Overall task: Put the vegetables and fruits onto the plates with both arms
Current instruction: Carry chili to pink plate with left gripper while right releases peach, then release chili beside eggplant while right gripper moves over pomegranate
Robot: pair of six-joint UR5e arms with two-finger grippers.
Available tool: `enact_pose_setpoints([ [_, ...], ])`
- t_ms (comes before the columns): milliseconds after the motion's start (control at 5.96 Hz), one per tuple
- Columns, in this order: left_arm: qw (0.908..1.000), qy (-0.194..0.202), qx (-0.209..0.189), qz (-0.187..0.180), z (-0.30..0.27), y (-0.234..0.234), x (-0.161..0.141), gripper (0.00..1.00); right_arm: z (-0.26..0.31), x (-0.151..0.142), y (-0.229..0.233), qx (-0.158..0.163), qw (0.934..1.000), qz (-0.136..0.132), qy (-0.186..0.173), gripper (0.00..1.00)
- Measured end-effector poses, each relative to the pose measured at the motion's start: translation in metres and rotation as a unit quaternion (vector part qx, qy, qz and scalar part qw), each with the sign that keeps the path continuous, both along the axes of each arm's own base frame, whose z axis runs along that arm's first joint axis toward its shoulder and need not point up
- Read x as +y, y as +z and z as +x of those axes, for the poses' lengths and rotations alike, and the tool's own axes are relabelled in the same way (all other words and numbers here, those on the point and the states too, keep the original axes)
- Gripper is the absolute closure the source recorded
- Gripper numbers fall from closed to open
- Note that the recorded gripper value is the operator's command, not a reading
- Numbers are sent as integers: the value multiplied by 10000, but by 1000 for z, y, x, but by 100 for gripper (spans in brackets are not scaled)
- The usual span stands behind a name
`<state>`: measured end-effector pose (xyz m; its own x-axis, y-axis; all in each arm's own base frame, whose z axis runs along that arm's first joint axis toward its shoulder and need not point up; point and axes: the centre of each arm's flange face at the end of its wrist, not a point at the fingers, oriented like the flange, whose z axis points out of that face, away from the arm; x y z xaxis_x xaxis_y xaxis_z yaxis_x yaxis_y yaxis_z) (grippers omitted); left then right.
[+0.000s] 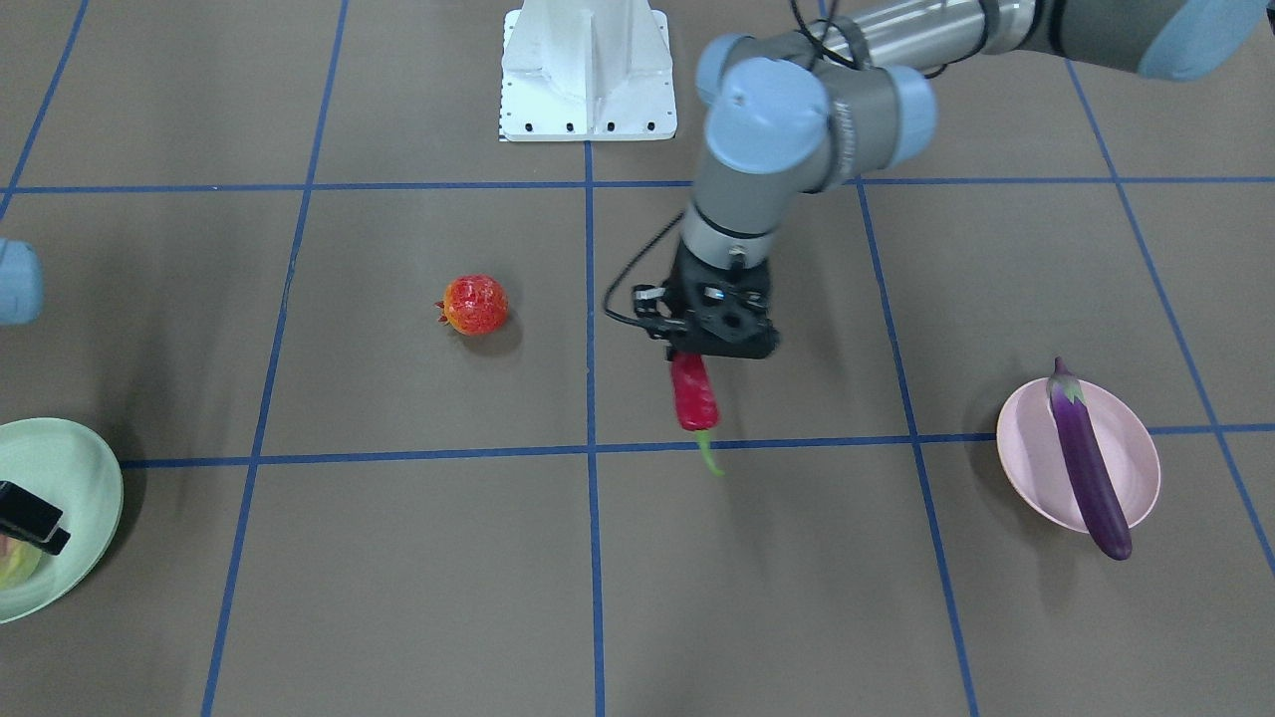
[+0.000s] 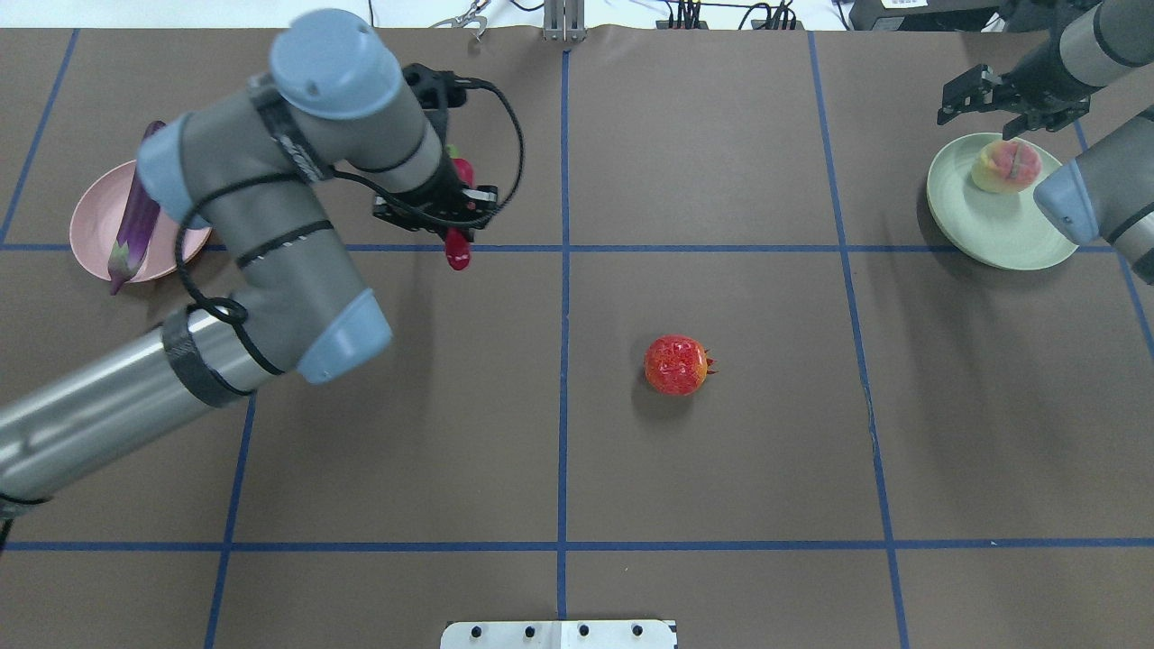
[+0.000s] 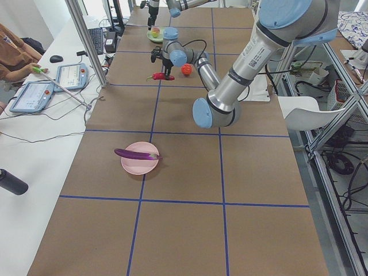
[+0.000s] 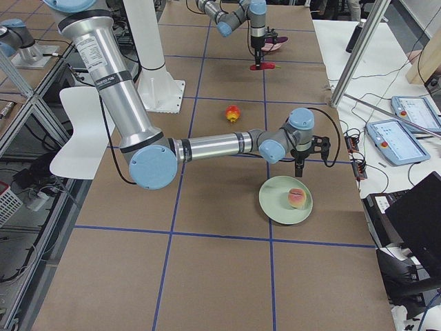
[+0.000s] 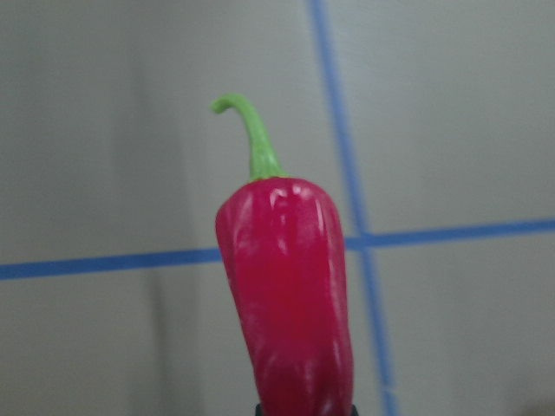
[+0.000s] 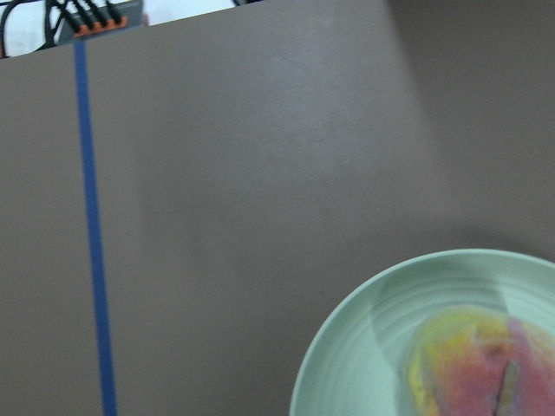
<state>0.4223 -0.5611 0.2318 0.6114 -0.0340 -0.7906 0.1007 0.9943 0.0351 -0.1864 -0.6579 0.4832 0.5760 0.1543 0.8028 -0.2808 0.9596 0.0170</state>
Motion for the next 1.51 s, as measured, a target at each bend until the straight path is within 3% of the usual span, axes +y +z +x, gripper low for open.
enact_pose_setpoints([
  [168,9986,-151,-142,-478,-49,63,-14,100,-22,19,-34,-358,9993,-88,-47,0],
  [335,9969,-162,-366,-683,-86,126,-15,100,-52,40,-69,-636,9977,-218,-42,0],
  [671,9951,212,-776,-574,-132,216,-10,100,-99,81,-120,-956,9948,-347,2,0],
  [839,9938,346,-911,-537,-145,242,-17,67,-120,100,-138,-1044,9939,-367,25,0],
  [1006,9926,431,-1009,-525,-156,262,-24,13,-135,113,-148,-1080,9935,-356,48,0],
  [1174,9916,485,-1069,-536,-161,275,-29,0,-143,120,-153,-1098,9933,-359,71,0],
  [1509,9914,449,-1101,-545,-173,283,-36,0,-154,127,-155,-1069,9936,-342,135,0],
])
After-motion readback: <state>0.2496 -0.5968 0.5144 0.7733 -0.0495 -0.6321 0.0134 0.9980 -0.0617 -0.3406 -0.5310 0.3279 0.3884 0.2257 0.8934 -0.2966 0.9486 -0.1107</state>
